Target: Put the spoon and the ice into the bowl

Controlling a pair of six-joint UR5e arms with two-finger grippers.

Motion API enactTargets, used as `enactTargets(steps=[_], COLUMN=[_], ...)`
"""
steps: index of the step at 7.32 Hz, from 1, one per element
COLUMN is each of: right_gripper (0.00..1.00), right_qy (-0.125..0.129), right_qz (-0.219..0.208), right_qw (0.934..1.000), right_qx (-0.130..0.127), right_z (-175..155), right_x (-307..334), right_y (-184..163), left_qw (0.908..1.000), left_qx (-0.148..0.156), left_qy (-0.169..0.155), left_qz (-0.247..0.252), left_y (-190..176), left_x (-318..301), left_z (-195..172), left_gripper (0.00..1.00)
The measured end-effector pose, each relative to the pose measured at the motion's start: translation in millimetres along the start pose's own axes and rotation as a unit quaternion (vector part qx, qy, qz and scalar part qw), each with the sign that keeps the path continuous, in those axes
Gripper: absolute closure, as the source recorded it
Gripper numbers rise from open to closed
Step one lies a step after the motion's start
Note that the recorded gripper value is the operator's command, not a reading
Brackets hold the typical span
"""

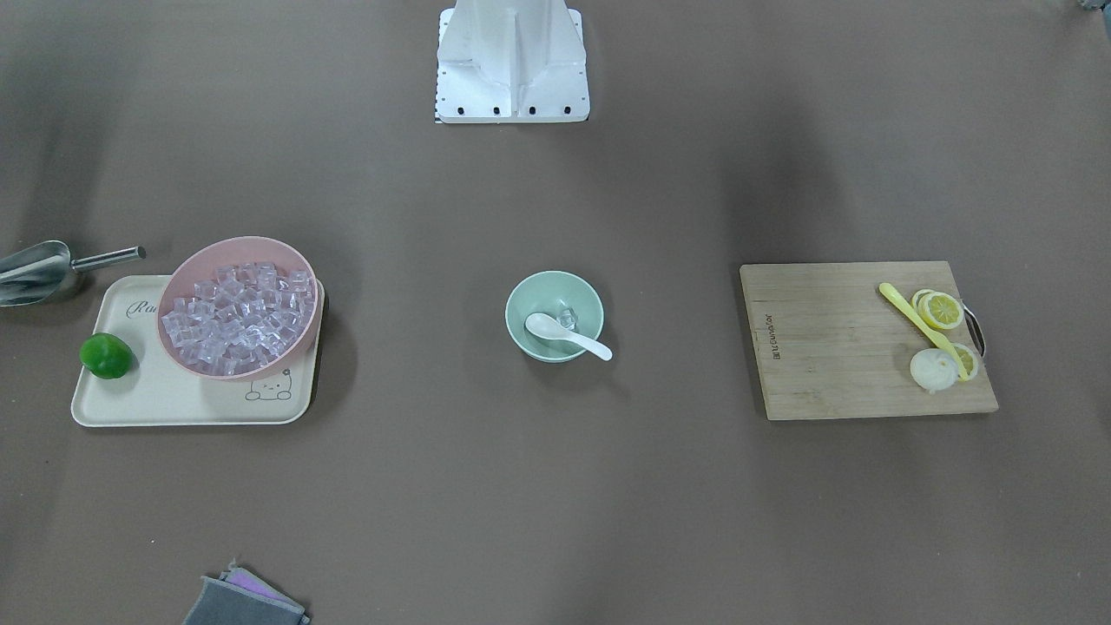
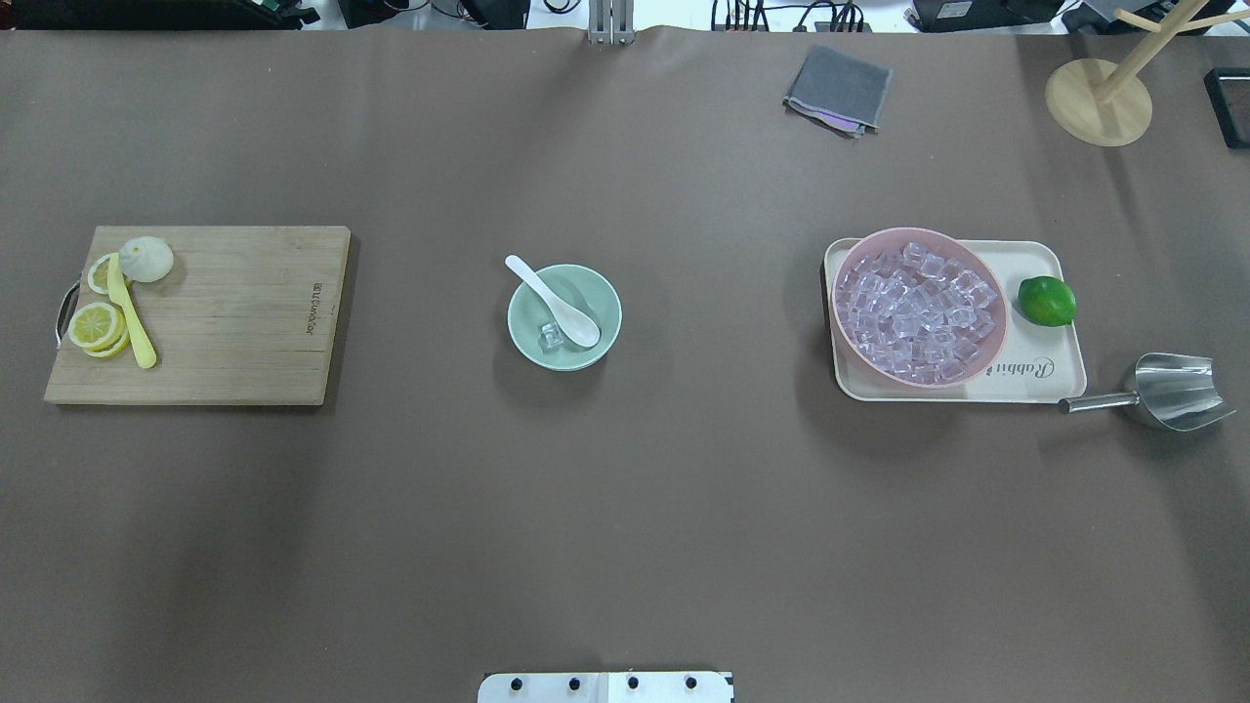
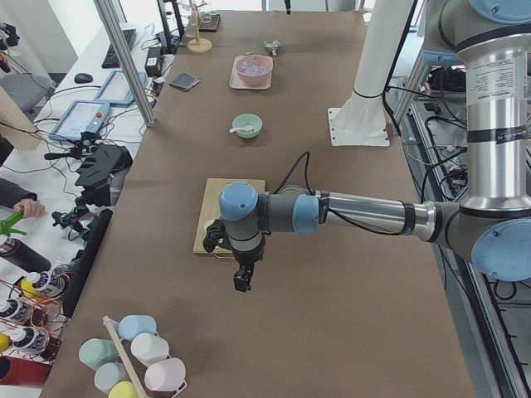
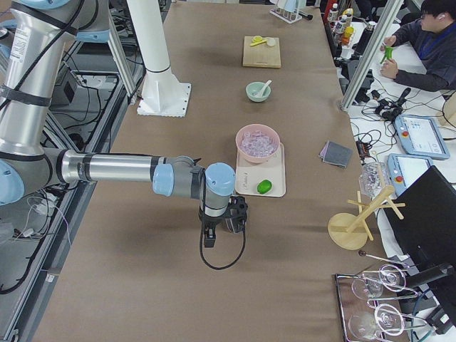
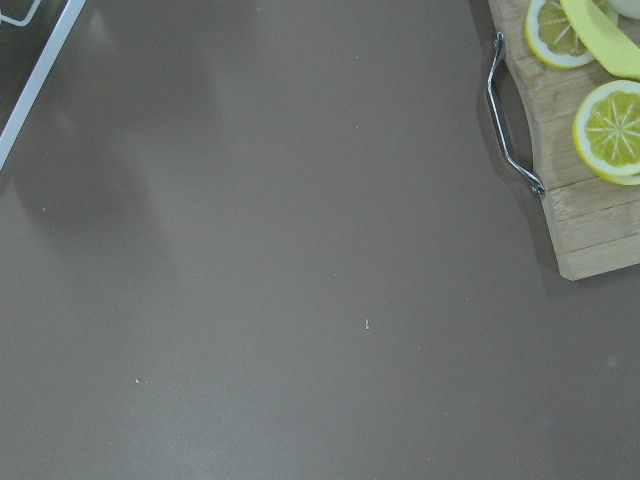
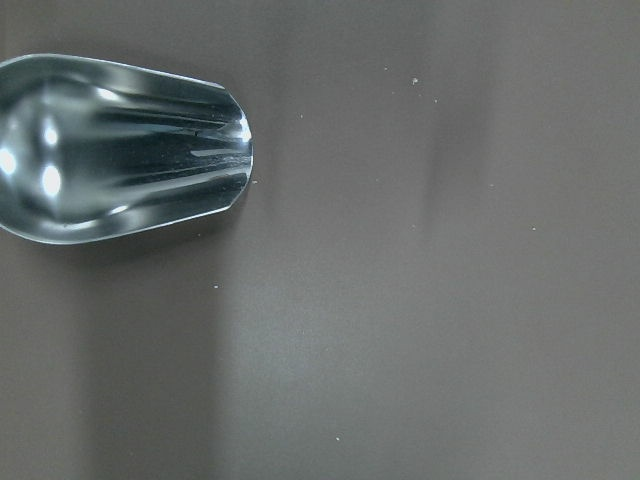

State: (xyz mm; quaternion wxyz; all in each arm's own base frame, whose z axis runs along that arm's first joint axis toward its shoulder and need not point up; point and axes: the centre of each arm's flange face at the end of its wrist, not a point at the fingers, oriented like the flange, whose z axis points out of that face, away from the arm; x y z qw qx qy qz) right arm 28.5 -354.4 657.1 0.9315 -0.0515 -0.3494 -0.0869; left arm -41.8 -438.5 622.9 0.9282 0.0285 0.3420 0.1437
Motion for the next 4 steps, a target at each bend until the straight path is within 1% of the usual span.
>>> enactTargets(steps=[4], right_gripper=[0.00], right_qy=[-0.006], right_qz=[0.000], right_qw=[1.0000], right_qx=[0.000], right_z=[0.5], right_x=[-1.1], right_y=[-0.1], left_qw=[1.0000], left_qx=[0.000], left_qy=[0.000], left_qz=[0.000], left_y=[0.2], left_x=[-0.1], left_z=[0.1], left_gripper=[0.00])
